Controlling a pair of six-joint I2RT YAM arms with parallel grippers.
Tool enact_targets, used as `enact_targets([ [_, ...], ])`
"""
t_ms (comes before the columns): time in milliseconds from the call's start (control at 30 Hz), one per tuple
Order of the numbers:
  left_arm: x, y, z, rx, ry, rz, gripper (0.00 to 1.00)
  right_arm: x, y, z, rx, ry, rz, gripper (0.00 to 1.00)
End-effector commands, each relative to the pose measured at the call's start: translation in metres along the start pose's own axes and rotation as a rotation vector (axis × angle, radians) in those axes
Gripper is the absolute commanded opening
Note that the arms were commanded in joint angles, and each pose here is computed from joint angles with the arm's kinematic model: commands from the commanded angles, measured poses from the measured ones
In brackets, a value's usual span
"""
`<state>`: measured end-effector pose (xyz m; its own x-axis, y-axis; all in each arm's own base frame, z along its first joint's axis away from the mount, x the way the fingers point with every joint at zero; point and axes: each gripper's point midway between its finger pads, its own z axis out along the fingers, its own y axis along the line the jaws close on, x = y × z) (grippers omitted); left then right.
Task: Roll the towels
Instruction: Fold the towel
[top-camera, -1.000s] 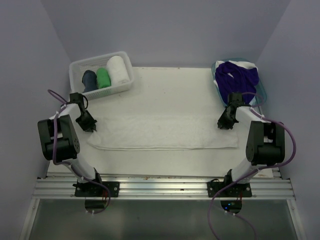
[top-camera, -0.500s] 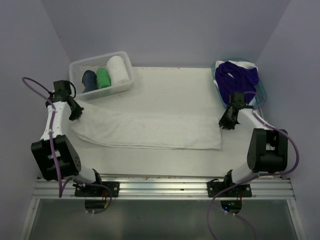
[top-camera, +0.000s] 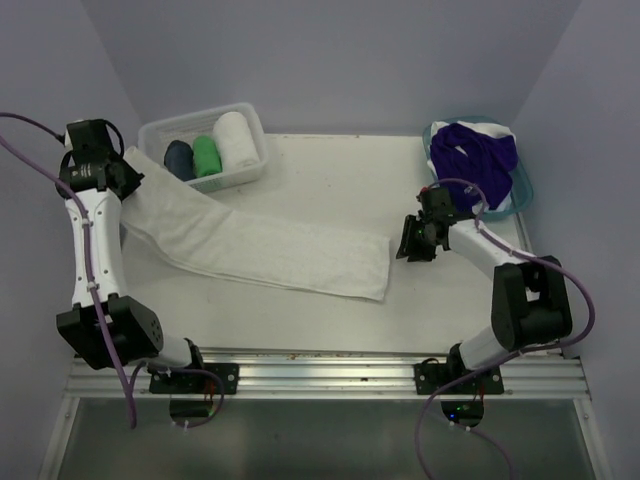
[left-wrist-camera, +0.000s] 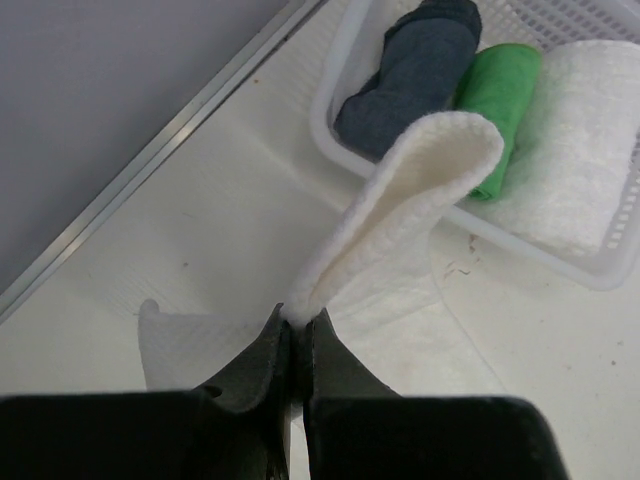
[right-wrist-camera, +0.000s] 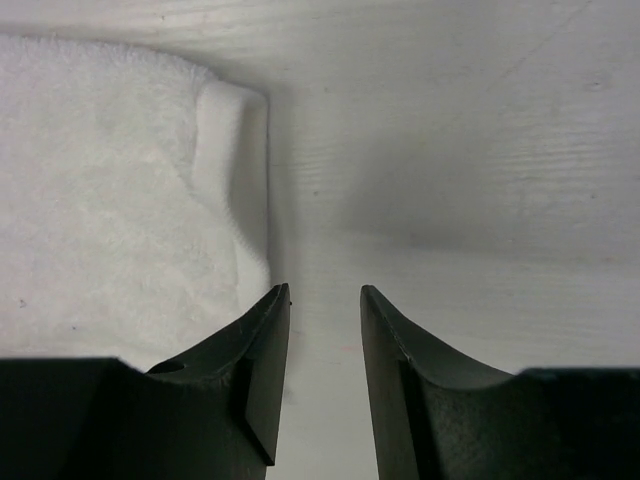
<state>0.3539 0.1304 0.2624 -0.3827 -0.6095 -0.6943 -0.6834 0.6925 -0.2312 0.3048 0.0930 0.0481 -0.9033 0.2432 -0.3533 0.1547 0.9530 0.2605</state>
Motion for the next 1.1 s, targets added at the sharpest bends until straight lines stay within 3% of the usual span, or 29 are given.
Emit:
enact_targets([
  [0,-0.001,-0.032,-0.027,0.109,-0.001,0.067,0.0,-0.004,0.016,0.007,-0.079,0.006,-0.015,0.4],
  [267,0.086,-0.129,-0.051,0.345,0.151,0.146,0.0,0.008,0.035,0.025,-0.191,0.082,-0.024,0.42],
  [667,0.248,-0.236,-0.093,0.526,0.379,0.328,0.0,0.008,0.027,0.029,-0.136,0.089,0.007,0.41],
  [1067,0.361,-0.277,-0.117,0.599,0.551,0.478,0.0,0.016,0.027,0.033,-0.149,0.108,0.028,0.38],
])
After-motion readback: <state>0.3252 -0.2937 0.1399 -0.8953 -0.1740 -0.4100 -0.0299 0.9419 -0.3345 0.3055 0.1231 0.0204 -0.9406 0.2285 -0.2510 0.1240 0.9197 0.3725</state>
